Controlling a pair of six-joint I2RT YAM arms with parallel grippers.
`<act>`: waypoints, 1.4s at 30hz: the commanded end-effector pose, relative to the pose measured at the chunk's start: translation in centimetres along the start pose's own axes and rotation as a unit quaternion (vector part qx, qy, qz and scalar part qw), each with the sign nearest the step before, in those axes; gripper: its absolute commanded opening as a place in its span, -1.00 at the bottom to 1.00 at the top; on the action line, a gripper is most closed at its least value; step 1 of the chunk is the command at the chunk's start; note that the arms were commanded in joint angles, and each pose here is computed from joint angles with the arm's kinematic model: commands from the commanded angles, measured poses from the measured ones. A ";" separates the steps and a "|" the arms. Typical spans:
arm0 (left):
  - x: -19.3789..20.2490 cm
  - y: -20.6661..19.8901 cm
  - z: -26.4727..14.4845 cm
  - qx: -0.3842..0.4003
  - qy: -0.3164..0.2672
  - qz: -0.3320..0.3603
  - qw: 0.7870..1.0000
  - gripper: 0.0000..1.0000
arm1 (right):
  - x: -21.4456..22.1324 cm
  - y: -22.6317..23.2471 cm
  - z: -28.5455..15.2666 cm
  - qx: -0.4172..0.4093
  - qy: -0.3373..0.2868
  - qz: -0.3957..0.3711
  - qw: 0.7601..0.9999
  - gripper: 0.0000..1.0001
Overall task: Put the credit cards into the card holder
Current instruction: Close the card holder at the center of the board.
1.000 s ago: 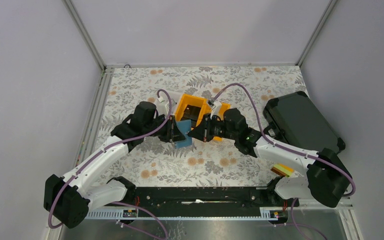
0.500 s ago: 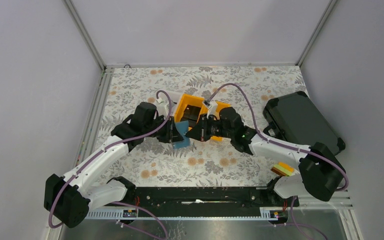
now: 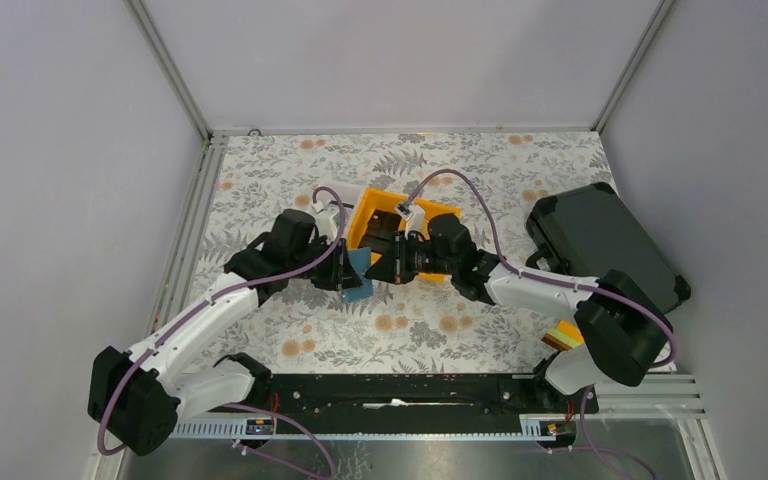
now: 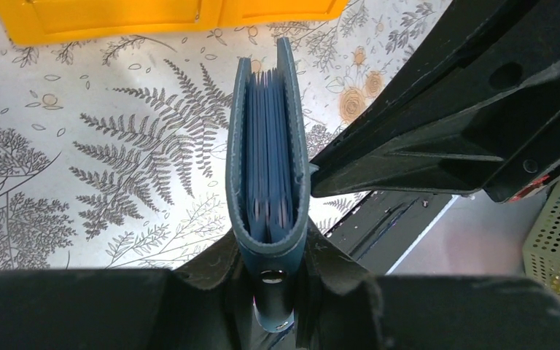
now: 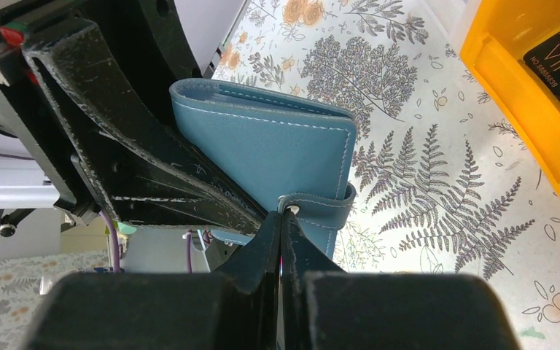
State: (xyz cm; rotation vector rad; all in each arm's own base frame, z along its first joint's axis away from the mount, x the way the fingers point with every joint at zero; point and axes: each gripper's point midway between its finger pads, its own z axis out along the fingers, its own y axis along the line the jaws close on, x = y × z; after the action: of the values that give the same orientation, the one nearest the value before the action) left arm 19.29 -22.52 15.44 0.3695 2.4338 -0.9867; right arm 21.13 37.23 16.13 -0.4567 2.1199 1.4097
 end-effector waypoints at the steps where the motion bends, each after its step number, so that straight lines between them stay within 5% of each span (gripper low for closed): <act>1: -1.2 -8.4 -1.5 0.178 -0.014 0.079 0.981 -1.00 | -2.3 4.4 2.1 -0.068 -0.032 -0.034 0.997 -1.00; 32: -1.0 -9.6 -2.1 0.211 -0.024 0.092 0.973 -1.00 | 0.1 5.0 5.0 -0.085 0.002 -0.054 0.995 -1.00; 37: -0.6 -6.2 -0.3 0.123 -0.030 0.029 0.992 -0.95 | -1.3 2.7 1.9 0.018 -0.030 -0.089 0.995 -0.28; 42: 0.7 -4.4 1.6 0.116 -0.051 -0.046 0.991 -0.85 | -2.5 -1.0 -3.2 0.113 -0.064 -0.097 0.987 0.33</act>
State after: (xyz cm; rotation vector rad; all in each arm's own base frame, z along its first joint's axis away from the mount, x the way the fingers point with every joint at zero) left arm 16.66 -23.39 12.75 0.3155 2.4957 -1.0393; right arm 21.33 37.63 17.43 -0.5068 2.0736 1.2363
